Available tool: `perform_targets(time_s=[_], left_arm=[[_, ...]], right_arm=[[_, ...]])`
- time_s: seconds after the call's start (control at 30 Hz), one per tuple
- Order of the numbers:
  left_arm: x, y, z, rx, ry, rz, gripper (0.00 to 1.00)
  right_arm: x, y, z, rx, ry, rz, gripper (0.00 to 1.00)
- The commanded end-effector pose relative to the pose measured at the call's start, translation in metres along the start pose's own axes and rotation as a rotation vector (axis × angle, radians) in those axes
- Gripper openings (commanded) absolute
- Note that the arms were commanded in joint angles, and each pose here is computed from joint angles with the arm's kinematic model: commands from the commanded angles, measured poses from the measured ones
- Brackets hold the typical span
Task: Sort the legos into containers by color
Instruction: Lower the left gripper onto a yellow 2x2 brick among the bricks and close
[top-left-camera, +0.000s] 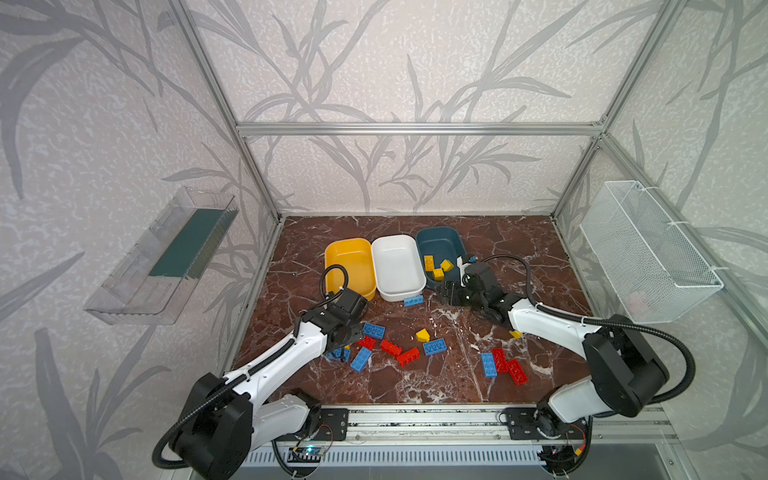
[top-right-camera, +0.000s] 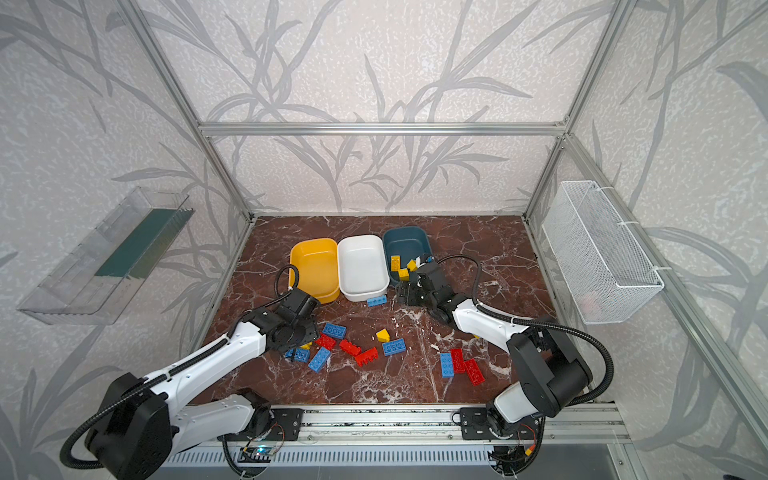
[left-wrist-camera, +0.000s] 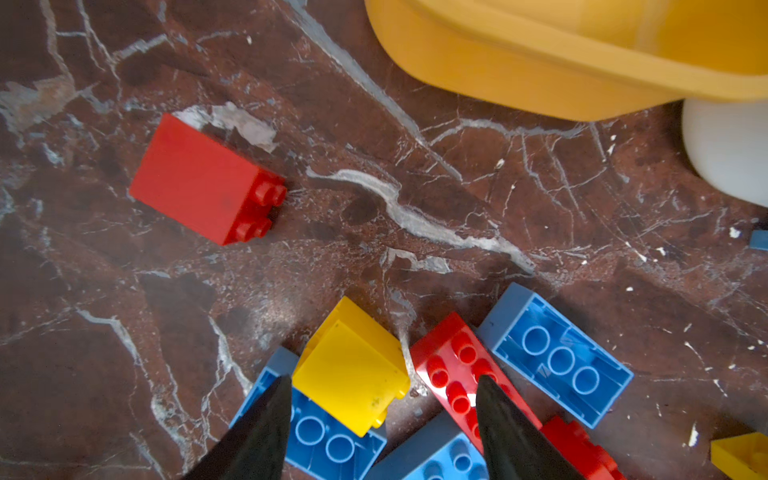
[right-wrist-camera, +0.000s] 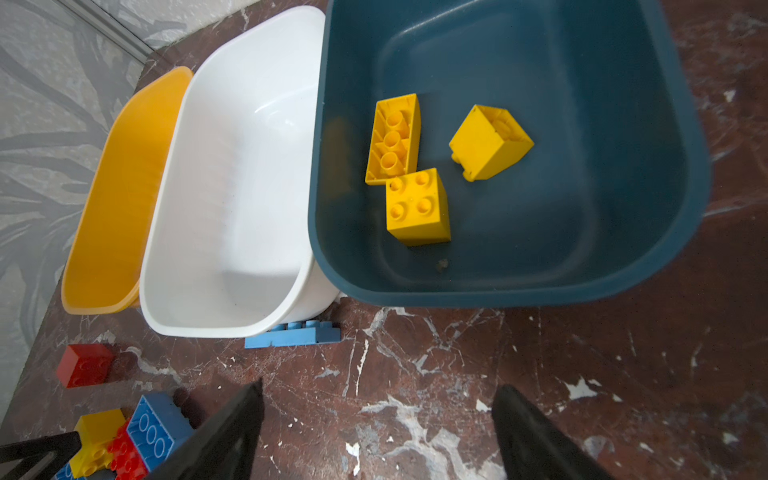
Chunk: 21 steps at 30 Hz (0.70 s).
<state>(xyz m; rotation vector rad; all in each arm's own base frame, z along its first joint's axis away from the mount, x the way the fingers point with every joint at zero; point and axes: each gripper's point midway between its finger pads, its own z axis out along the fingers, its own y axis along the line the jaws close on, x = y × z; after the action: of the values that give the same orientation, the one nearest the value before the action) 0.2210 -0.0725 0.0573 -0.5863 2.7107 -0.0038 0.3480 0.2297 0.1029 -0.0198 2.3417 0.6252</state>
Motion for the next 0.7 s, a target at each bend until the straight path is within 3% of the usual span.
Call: perform_targets(time_s=[0.0, 0.67], left_arm=[[0.002, -0.001, 0.005, -0.002, 0.016, -0.037, 0.73], [0.002, -0.004, 0.022, -0.049, 0.049, -0.022, 0.73]], right_arm=[[0.005, 0.0, 0.006, -0.01, 0.01, 0.008, 0.87], [0.009, -0.002, 0.013, -0.003, 0.024, 0.01, 0.86]])
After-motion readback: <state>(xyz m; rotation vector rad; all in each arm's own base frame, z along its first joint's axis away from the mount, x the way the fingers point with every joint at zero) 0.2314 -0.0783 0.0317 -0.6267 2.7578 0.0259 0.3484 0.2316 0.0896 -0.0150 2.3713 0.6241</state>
